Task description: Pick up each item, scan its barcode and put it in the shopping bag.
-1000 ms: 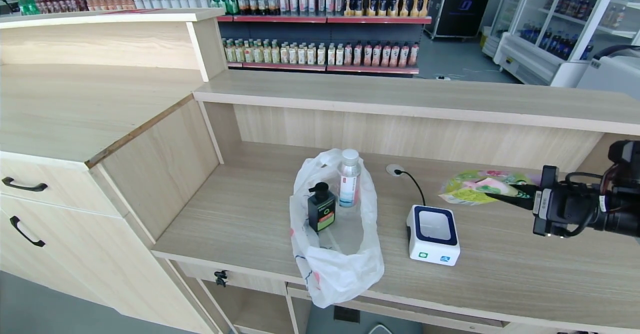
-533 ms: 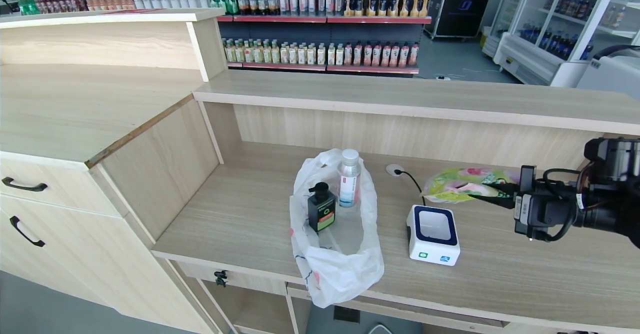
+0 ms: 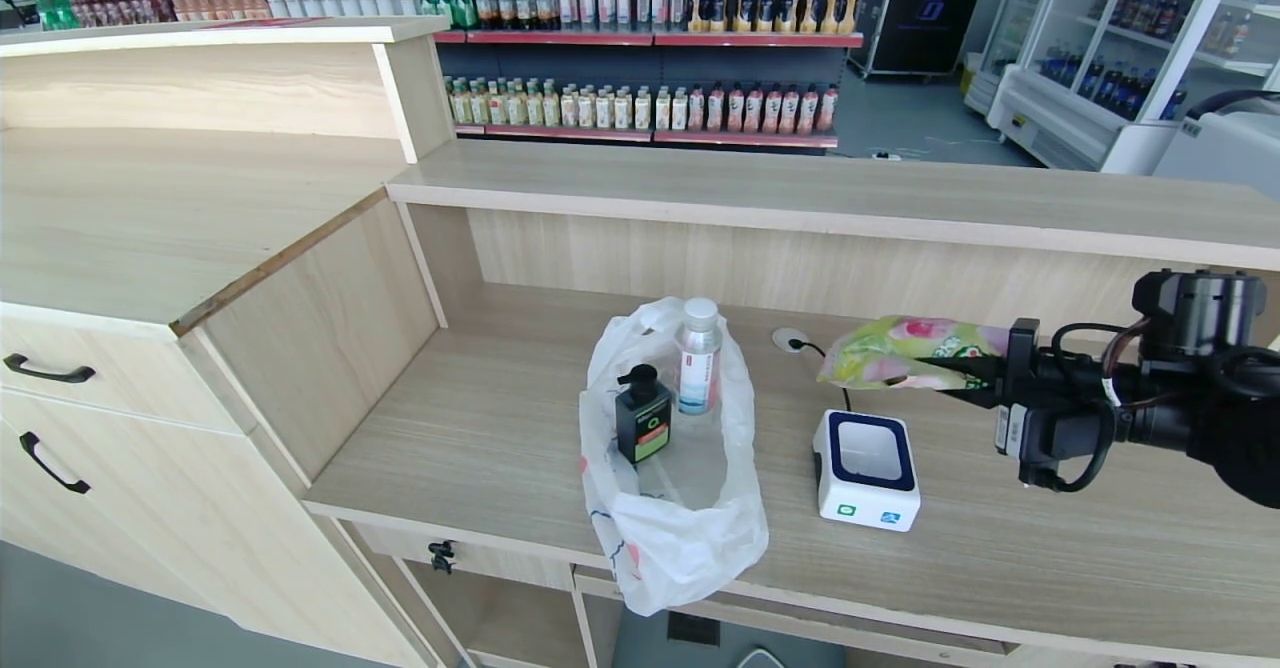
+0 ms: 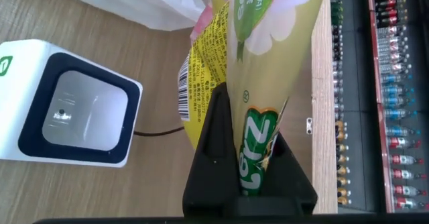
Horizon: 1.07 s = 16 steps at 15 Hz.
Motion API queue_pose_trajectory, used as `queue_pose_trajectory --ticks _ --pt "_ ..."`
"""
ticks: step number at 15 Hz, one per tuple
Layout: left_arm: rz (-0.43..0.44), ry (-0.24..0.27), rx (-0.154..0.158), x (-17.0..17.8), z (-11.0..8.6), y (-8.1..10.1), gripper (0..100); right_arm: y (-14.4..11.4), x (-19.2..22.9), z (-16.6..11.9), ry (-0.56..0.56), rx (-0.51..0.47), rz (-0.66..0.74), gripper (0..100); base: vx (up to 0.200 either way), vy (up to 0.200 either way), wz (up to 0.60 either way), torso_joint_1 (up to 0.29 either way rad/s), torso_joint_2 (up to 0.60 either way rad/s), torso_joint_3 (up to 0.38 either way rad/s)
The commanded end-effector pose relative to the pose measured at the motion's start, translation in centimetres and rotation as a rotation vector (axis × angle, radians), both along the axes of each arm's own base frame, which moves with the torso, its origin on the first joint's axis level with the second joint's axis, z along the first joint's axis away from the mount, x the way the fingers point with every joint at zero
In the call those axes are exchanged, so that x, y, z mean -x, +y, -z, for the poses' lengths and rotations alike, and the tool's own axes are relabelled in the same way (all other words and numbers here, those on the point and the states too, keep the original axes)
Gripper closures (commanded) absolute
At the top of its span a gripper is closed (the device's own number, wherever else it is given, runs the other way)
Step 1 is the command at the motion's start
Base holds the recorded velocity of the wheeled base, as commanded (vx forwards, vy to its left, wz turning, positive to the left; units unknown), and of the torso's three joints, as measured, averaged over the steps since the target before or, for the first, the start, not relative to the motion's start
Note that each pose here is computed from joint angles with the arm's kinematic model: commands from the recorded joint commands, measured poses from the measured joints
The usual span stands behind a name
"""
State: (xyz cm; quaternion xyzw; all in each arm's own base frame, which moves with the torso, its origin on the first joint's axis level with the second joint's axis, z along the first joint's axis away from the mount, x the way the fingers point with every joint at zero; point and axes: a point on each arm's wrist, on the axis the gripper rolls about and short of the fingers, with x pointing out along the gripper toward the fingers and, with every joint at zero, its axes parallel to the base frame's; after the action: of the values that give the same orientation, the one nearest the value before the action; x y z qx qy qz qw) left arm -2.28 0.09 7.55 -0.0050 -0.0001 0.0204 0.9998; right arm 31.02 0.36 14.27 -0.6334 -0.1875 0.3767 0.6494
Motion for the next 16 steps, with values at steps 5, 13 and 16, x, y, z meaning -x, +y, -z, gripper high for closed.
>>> queue_pose_trajectory --ticks 5,13,16 --pt "-0.001 0.0 0.001 0.0 0.0 0.0 0 0.1 -1.0 0.7 -0.009 0.02 -0.01 100 0.0 0.0 0.0 0.0 0.0 0.0" --pt "-0.001 0.0 0.001 0.0 0.0 0.0 0 0.1 -1.1 1.1 -0.014 0.034 -0.017 100 0.0 0.0 0.0 0.0 0.0 0.0" --pt "-0.001 0.0 0.001 0.0 0.0 0.0 0 0.1 -1.1 1.0 -0.016 0.035 -0.016 100 0.0 0.0 0.0 0.0 0.0 0.0"
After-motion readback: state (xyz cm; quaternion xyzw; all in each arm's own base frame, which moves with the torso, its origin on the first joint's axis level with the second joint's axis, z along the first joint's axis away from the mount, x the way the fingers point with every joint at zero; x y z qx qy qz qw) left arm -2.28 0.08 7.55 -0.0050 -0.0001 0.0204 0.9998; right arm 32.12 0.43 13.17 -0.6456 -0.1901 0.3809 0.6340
